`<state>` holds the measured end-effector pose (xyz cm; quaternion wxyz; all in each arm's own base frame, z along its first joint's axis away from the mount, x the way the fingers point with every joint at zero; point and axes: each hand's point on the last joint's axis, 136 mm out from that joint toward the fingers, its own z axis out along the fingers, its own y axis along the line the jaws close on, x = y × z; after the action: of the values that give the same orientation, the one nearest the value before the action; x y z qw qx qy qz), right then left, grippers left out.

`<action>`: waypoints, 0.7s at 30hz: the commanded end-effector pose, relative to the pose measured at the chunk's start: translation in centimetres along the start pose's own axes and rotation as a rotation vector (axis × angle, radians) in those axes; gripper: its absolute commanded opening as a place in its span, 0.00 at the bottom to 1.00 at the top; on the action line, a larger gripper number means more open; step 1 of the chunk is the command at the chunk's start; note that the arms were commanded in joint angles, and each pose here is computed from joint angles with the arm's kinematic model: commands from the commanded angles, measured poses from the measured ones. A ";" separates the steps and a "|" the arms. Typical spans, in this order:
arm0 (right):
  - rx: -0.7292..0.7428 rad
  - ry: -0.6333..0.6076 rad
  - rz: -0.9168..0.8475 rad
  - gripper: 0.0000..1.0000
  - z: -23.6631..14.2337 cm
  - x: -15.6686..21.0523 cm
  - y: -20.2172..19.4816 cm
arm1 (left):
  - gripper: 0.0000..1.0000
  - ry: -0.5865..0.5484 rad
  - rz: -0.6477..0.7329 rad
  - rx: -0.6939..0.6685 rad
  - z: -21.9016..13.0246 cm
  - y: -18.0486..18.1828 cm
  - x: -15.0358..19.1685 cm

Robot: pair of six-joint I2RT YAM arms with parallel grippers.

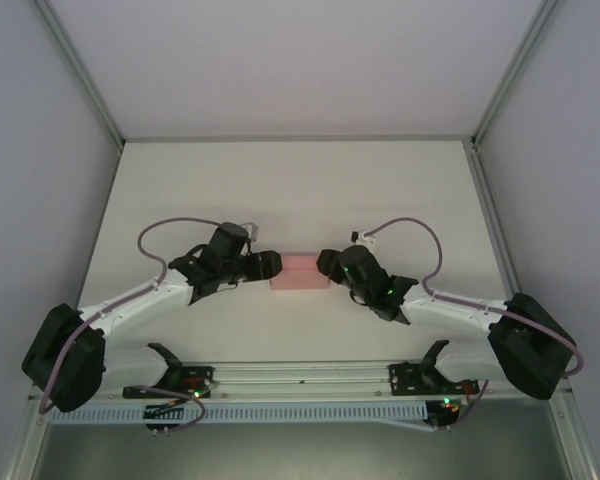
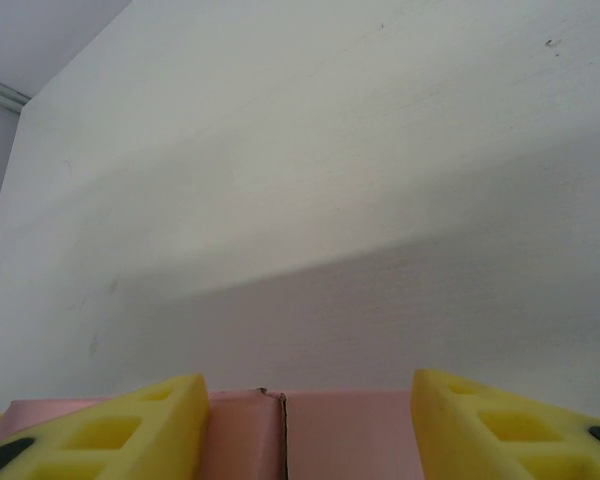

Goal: Assemble paper box

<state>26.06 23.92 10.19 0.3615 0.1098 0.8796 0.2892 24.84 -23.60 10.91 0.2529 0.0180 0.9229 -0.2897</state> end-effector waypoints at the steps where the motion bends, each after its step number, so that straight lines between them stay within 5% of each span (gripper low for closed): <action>1: 0.225 0.173 -0.092 0.55 -0.2 5.3 -7.0 | 0.68 0.024 -0.019 0.017 0.3 1.2 1.5; 12: 0.151 0.196 -0.159 0.49 0.6 6.5 -7.3 | 0.64 0.019 -0.129 0.144 0.5 3.1 3.0; 18: 0.085 0.214 -0.239 0.42 0.8 7.6 -7.9 | 0.54 -0.015 -0.148 0.255 0.1 3.2 3.7; 21: 0.032 0.220 -0.249 0.42 0.9 7.9 -7.6 | 0.36 -0.040 -0.164 0.305 -0.1 3.3 3.9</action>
<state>25.14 25.88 9.98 0.3904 0.0247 0.8464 0.3614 23.30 -22.36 9.92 0.2691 -0.0086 0.8515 -0.4499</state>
